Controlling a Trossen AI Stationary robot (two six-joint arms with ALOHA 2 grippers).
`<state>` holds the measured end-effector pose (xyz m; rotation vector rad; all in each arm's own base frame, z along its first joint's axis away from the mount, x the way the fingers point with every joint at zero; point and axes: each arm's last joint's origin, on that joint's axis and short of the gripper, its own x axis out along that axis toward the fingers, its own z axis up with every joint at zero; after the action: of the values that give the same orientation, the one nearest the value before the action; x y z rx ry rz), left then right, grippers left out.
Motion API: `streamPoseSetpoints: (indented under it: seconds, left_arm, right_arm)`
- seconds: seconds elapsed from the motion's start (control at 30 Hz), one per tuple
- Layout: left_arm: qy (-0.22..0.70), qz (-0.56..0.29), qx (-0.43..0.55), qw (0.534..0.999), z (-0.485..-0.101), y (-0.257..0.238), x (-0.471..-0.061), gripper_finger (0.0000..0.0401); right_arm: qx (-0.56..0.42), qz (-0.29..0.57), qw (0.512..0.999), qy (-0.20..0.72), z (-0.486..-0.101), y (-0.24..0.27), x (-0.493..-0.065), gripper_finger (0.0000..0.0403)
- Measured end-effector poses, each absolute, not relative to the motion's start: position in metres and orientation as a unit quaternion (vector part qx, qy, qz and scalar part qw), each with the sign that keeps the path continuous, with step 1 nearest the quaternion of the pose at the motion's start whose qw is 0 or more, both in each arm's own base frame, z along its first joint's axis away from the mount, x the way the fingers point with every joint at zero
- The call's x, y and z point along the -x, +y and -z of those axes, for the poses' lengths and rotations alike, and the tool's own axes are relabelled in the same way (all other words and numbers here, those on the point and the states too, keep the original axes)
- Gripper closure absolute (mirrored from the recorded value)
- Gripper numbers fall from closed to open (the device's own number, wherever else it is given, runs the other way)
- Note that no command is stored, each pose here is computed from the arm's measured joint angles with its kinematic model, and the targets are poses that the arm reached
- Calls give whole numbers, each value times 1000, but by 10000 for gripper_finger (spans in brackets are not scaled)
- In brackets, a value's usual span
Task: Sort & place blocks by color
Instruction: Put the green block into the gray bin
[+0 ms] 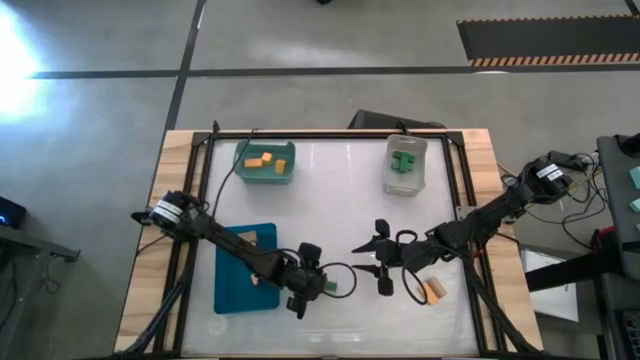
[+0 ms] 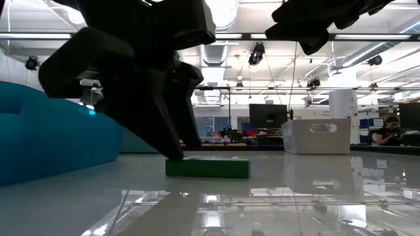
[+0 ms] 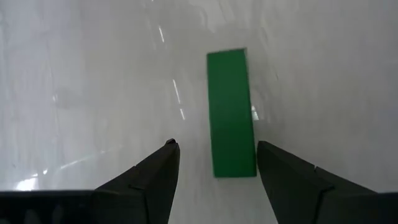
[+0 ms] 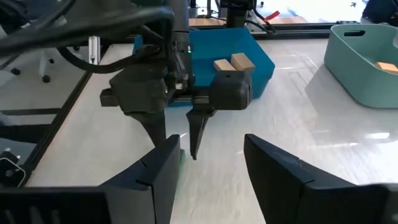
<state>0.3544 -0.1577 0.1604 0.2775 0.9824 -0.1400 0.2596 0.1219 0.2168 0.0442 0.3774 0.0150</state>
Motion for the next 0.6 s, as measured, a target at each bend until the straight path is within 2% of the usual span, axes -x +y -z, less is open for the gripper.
streamPoseSetpoints:
  seconds: [0.5,0.6]
  left_arm:
    - [458,91,-115,877,-143,-162,-364,203]
    - [458,92,-115,877,-141,-162,-364,213]
  right_arm:
    - [-21,-8,982,189,-216,122,-259,234]
    - [-21,-8,982,190,-216,122,-259,234]
